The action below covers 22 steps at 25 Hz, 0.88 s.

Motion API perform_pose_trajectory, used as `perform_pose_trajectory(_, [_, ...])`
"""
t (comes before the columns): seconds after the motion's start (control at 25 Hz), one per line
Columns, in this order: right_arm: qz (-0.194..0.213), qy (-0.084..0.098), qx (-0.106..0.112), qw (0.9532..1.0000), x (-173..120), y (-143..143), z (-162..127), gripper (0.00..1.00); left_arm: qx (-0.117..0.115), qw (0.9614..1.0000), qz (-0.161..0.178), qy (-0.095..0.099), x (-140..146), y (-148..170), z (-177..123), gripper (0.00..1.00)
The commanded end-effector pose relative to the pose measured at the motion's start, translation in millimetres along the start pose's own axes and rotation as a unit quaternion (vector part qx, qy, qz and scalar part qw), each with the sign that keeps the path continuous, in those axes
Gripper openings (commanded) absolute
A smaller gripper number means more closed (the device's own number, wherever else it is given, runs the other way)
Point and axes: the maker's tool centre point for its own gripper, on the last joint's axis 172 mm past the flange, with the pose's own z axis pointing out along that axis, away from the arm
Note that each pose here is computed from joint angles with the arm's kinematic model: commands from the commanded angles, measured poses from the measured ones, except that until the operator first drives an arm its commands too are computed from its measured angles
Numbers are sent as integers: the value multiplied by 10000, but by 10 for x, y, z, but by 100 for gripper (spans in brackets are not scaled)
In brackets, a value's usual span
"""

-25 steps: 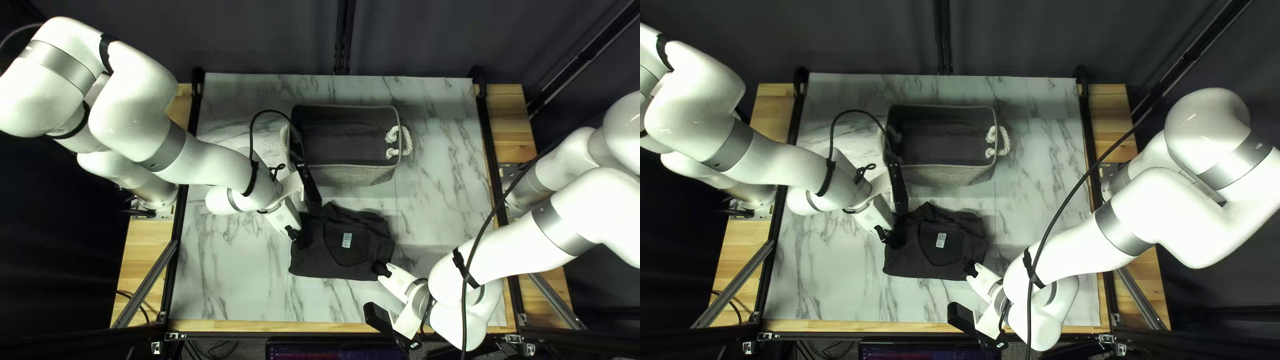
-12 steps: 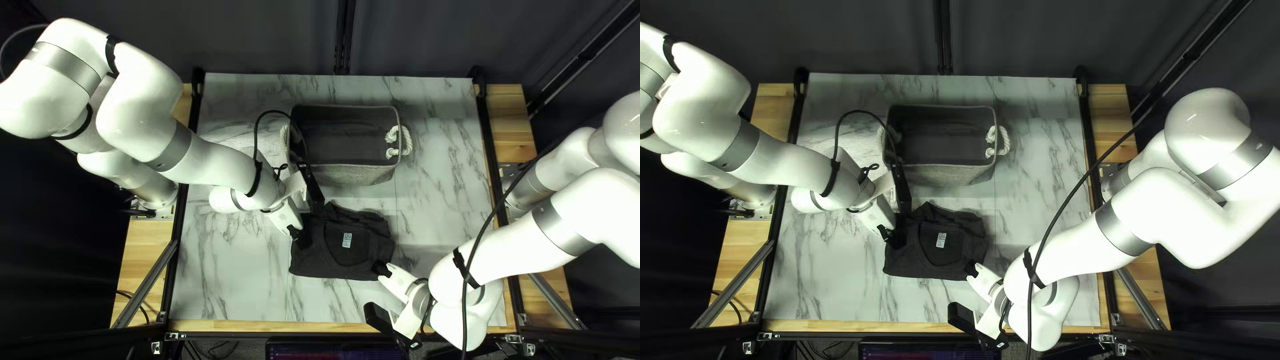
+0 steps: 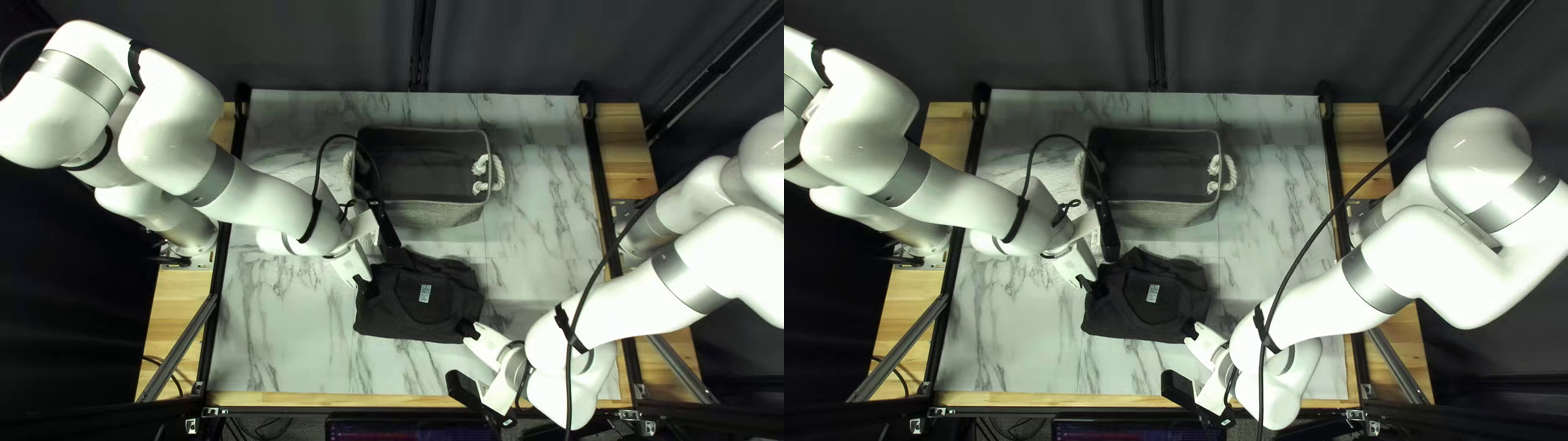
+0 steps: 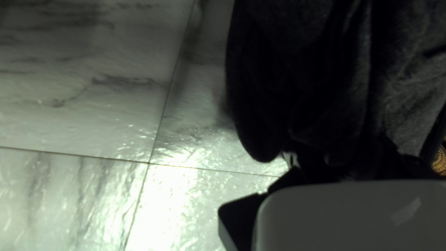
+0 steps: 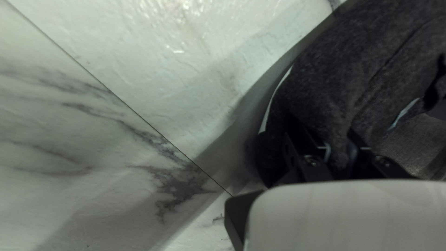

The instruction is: Pick up a folded sweatshirt and place it into a fabric basket

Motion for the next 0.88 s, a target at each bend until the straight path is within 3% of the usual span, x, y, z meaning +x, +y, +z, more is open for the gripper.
perform_pose_trajectory(0.04, [-52,-100,-41,9999,8,104,-120,0,27,9999,102,-19,-1,174,-142,0])
perform_pose_trajectory(0.32, [-137,-192,-223,9995,-70,398,-409,0,61,9998,169,-47,-3,297,-405,0])
perform_pose_trajectory(0.64, [-177,-276,-336,9989,-132,449,-488,0,126,9997,208,-55,15,353,-672,0])
perform_pose_trajectory(0.88, [-185,-272,-319,9989,-123,379,-419,0,155,9997,175,-119,20,320,-523,0])
